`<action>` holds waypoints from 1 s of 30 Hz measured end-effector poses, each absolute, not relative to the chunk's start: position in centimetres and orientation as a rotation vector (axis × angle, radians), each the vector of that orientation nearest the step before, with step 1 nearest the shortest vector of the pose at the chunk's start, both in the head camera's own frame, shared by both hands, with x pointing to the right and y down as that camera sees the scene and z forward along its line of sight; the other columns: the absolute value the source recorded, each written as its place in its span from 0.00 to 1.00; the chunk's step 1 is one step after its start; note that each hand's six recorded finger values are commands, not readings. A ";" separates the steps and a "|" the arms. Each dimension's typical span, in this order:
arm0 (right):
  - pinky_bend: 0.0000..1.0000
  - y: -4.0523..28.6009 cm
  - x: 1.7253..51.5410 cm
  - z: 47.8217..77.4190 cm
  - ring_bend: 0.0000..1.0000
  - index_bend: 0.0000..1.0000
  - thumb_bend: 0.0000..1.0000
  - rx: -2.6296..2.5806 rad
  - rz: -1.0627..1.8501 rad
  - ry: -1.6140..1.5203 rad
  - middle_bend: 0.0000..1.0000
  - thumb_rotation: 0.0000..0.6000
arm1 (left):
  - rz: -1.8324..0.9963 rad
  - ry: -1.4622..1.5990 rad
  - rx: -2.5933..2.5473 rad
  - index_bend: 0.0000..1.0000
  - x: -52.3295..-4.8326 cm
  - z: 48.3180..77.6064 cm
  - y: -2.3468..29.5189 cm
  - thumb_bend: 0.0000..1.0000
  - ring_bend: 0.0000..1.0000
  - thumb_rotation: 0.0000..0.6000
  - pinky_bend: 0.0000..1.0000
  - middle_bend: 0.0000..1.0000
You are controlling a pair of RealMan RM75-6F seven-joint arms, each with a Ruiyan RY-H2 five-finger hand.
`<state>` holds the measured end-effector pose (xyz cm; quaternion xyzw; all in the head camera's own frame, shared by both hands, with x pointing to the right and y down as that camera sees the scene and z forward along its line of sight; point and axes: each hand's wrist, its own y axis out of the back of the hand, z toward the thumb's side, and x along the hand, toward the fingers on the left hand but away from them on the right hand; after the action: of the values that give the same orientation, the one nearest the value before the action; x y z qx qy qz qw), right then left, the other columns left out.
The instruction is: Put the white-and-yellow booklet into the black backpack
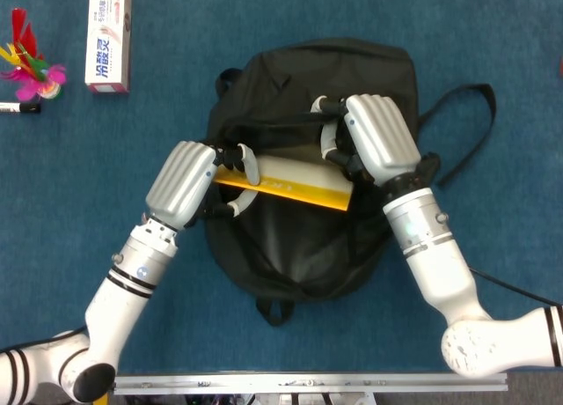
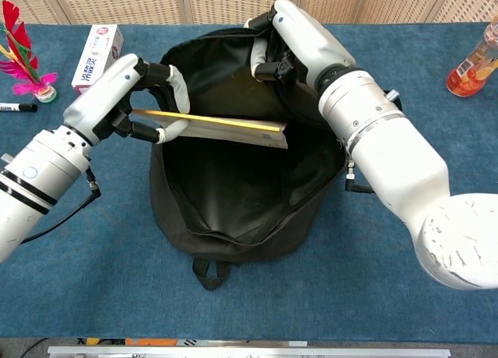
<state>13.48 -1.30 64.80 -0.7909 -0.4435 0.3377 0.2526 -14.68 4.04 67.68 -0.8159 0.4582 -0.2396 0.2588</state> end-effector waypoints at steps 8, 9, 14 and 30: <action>0.81 -1.3 13.4 64.0 0.53 0.66 0.80 -2.177 0.893 -1.238 0.60 1.00 | -0.666 1.243 -2.085 0.63 -14.1 69.0 4.9 0.31 0.49 1.00 0.49 0.56; 0.81 -1.2 13.4 64.0 0.53 0.66 0.80 -2.178 0.890 -1.240 0.60 1.00 | -0.666 1.244 -2.072 0.63 -14.0 69.1 4.9 0.31 0.49 1.00 0.50 0.56; 0.81 -1.2 13.6 63.5 0.53 0.66 0.80 -2.180 0.878 -1.254 0.60 1.00 | -0.676 1.225 -1.985 0.63 -13.1 69.6 5.1 0.31 0.49 1.00 0.50 0.56; 0.81 -0.9 13.4 63.2 0.53 0.66 0.80 -2.213 0.858 -1.255 0.60 1.00 | -0.762 1.097 -1.878 0.63 -8.8 72.0 5.8 0.31 0.50 1.00 0.50 0.56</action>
<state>13.35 -0.92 63.20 -0.8028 -0.4552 0.3115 0.2265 -8.75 5.78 72.02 -0.7446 0.4348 -0.3020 0.4066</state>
